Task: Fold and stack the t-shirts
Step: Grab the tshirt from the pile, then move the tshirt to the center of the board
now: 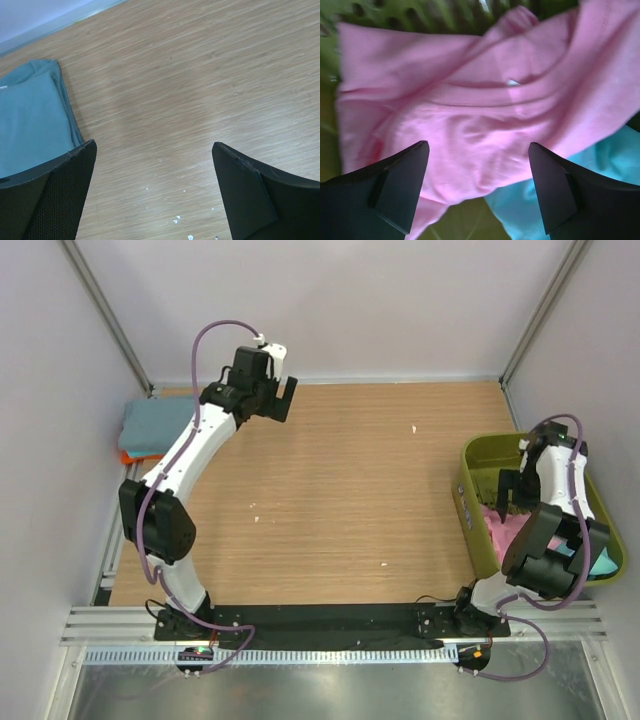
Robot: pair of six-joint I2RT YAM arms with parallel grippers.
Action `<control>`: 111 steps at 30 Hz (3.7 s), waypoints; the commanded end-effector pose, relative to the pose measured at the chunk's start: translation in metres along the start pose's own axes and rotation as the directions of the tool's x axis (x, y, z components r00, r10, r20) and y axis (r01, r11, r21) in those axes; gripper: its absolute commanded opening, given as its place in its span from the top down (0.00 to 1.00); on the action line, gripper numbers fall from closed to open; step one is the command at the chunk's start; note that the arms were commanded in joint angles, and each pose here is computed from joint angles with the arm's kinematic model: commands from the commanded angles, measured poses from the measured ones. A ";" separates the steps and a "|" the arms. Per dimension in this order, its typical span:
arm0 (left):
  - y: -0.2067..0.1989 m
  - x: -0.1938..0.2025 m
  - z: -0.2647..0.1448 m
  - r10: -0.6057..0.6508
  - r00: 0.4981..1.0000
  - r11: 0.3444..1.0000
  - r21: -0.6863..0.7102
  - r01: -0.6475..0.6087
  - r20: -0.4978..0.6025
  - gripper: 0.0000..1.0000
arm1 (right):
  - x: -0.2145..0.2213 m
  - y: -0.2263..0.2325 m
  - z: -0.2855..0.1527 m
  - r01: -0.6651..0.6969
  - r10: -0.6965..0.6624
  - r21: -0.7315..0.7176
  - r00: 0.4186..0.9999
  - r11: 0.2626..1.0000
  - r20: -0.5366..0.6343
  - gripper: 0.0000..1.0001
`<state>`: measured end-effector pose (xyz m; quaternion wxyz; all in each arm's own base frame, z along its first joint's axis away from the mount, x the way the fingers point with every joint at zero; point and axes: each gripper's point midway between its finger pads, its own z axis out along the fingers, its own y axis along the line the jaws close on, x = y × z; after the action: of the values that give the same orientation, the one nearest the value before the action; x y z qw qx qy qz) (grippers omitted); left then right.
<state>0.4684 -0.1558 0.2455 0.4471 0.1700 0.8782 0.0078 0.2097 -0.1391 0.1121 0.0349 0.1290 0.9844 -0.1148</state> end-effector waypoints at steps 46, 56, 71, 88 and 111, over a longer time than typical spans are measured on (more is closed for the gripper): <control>-0.003 -0.023 0.005 -0.069 0.996 0.998 0.011 0.068 0.065 0.02 | 0.034 -0.045 0.037 -0.100 0.113 0.097 0.985 0.990 -0.132 0.55; -0.006 -0.025 0.006 -0.090 0.994 0.996 0.026 0.089 0.068 0.03 | 0.009 -0.063 0.017 -0.192 0.194 0.076 0.981 0.979 -0.026 0.99; 0.004 -0.008 -0.013 -0.076 0.995 0.993 -0.085 0.082 0.066 0.03 | -0.138 -0.010 -0.217 0.077 -0.110 0.078 0.724 0.994 0.681 0.99; 0.124 0.073 -0.032 -0.149 0.979 0.925 -0.369 0.088 -0.142 0.02 | -0.161 0.132 -0.441 0.447 -0.083 0.082 -0.018 0.891 0.996 0.99; 0.129 0.078 -0.056 -0.259 0.964 0.895 -0.392 0.213 -0.068 0.01 | -0.092 0.254 -0.610 0.768 0.384 0.008 -0.329 0.640 0.863 0.99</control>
<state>0.4235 -0.0042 0.2217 0.3904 -0.0043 0.9099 0.1399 0.3589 0.2037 0.6269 0.7870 -0.2581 0.5361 0.1631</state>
